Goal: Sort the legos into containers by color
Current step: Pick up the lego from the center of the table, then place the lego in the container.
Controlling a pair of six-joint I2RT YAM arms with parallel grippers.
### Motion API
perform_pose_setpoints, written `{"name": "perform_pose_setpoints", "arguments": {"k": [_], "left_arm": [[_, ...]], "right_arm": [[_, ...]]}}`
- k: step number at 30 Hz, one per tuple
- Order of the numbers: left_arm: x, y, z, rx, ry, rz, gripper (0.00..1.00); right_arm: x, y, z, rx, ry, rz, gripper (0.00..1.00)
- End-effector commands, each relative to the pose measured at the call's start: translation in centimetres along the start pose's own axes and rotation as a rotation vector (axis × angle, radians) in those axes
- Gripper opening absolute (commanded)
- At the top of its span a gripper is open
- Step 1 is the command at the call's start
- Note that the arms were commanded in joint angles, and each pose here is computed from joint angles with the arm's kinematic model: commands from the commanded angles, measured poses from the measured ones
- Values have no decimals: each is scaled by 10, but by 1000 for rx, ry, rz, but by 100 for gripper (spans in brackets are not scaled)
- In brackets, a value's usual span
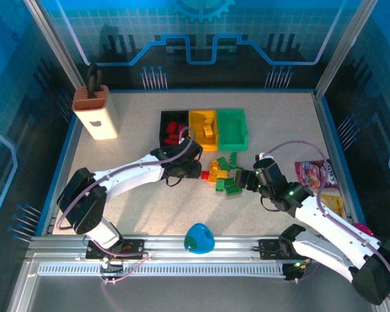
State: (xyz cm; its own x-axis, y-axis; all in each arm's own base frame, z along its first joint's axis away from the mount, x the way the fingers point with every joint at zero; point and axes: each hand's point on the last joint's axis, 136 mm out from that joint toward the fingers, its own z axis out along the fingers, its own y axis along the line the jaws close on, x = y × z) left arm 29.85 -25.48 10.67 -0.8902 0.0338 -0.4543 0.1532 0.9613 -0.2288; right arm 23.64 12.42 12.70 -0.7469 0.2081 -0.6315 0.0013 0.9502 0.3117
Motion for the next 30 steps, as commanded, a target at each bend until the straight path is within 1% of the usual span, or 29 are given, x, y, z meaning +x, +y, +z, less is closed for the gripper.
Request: {"name": "perform_pose_setpoints", "arguments": {"k": [1, 7, 13, 21, 26, 30], "left_arm": [[-28, 6, -27, -2, -66, 6, 22], [-66, 22, -49, -7, -152, -27, 22], [-104, 48, -47, -19, -190, -79, 22], [-156, 85, -24, -69, -206, -128, 22], [-172, 105, 3, -100, -181, -161, 22], [-179, 116, 24, -94, -161, -197, 22]], "right_arm": [[7, -8, -2, -5, -3, 38, 82], [21, -13, -3, -18, 16, 46, 82], [28, -13, -3, -28, 48, 55, 81], [37, -12, -3, -50, 72, 66, 81], [39, -13, -6, -54, 75, 69, 81], [41, -13, -7, -59, 76, 72, 81]]}}
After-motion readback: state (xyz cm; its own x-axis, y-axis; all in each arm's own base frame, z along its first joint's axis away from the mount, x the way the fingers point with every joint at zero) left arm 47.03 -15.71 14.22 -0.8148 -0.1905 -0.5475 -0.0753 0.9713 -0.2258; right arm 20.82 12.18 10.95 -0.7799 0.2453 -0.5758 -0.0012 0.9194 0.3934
